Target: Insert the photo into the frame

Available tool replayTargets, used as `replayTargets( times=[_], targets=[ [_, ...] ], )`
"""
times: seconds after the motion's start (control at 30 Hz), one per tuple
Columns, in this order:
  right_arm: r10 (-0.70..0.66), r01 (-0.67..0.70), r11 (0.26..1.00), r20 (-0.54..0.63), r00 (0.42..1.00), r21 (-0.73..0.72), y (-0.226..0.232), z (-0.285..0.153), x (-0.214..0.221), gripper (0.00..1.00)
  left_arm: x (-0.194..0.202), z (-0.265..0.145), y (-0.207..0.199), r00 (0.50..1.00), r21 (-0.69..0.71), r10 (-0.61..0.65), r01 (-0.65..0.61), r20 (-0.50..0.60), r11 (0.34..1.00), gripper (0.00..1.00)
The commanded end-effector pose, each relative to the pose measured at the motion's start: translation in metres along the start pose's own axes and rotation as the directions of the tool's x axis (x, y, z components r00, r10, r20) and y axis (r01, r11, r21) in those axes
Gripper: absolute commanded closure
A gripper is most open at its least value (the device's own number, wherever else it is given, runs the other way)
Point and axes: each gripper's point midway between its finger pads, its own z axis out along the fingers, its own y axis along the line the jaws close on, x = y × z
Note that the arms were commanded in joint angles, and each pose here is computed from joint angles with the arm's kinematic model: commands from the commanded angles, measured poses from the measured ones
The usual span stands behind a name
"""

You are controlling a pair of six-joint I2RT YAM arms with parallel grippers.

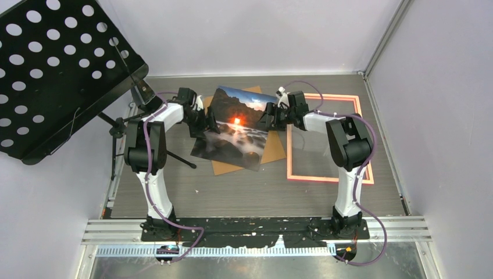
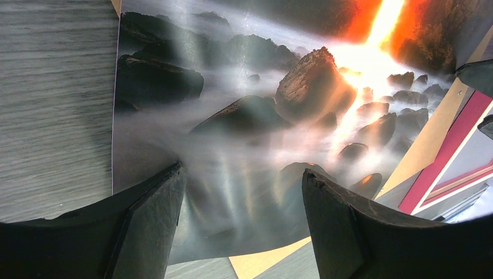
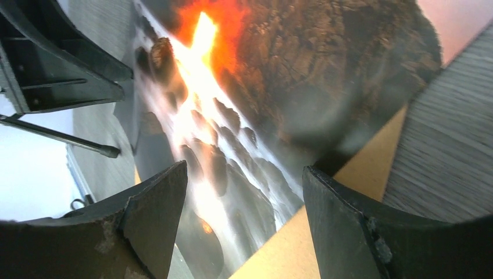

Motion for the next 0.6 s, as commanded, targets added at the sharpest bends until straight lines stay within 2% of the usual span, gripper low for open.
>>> replayTargets(
  times=[0.0,0.27,0.43,0.57],
  targets=[
    [0.058,-0.06,0.996,-0.027,0.998,-0.072,0.003,0.018,0.012,0.21,0.024,0.01,-0.004,0.997,0.03,-0.016,0.018,-0.073,0.999,0.24],
    [0.102,-0.091,0.974,0.041,0.994,-0.207,0.028,0.012,-0.004,0.21,0.024,0.009,-0.005,0.997,0.037,-0.016,0.019,-0.074,0.999,0.24],
    [0.031,-0.026,0.995,0.05,0.998,-0.095,0.019,0.01,-0.016,0.22,0.011,-0.008,-0.01,1.0,0.016,0.024,-0.023,-0.003,1.0,0.21],
    [-0.034,0.035,0.998,-0.018,0.999,0.054,0.001,0.014,-0.009,0.24,-0.001,-0.029,-0.014,0.995,-0.01,0.07,-0.069,0.075,0.998,0.17]
  ],
)
